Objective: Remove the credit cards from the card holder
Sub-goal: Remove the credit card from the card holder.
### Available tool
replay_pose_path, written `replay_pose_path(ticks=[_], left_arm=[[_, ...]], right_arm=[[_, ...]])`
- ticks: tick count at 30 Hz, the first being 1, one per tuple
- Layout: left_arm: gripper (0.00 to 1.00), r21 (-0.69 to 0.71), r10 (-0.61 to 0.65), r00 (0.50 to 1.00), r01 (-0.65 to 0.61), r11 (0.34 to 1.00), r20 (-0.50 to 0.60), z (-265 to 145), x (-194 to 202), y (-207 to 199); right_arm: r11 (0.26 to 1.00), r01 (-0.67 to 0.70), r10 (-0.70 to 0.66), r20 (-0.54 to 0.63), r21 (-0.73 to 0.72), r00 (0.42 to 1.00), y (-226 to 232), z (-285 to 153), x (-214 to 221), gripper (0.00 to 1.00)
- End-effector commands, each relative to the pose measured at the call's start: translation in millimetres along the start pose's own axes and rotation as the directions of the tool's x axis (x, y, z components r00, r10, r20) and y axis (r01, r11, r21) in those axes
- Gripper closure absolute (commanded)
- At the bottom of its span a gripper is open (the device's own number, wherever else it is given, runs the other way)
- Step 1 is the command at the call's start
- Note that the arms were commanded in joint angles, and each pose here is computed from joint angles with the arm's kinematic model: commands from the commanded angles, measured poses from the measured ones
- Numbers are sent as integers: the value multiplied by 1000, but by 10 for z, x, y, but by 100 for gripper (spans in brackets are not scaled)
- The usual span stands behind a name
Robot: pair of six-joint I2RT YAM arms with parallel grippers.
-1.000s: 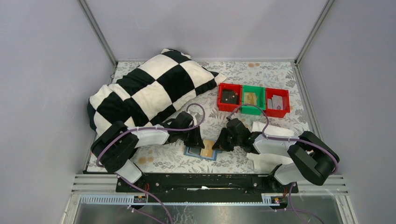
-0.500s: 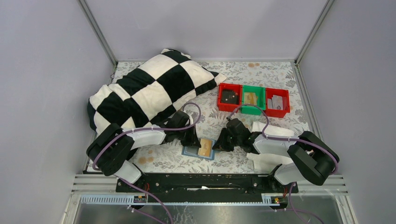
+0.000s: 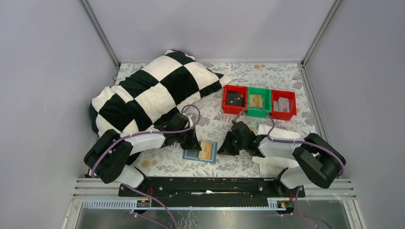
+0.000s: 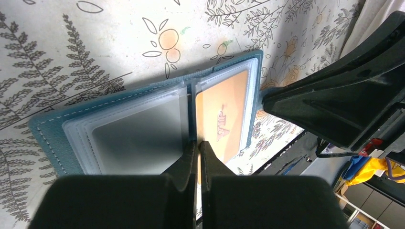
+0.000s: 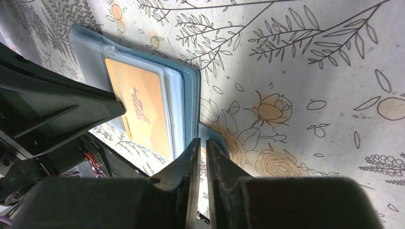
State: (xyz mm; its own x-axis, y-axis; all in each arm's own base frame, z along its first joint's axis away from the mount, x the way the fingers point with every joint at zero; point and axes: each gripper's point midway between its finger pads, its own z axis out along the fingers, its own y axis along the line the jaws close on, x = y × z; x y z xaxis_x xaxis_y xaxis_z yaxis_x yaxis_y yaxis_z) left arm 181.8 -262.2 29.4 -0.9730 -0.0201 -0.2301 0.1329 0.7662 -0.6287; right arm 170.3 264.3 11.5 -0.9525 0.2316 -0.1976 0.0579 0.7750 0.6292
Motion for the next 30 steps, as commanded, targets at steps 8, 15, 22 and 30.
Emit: replay_pose_path(ticks=[8,15,22,30], left_arm=[[100,-43,-14,1000,14,999,16,-103,-5,127],[100,-46,-26,999,27,999,25,-141,-13,140],[100,-61,-29,998,32,998,49,-247,-87,136],[100,-160,-48,994,64,985,97,-531,-207,243]], right_arm=[[991,-33,31,13,130,999,-427,12,36,86],[987,-50,48,18,150,999,-517,-11,51,86],[988,-34,30,29,153,999,-494,-54,8,86],[990,-14,10,29,138,1000,-451,-91,-45,82]])
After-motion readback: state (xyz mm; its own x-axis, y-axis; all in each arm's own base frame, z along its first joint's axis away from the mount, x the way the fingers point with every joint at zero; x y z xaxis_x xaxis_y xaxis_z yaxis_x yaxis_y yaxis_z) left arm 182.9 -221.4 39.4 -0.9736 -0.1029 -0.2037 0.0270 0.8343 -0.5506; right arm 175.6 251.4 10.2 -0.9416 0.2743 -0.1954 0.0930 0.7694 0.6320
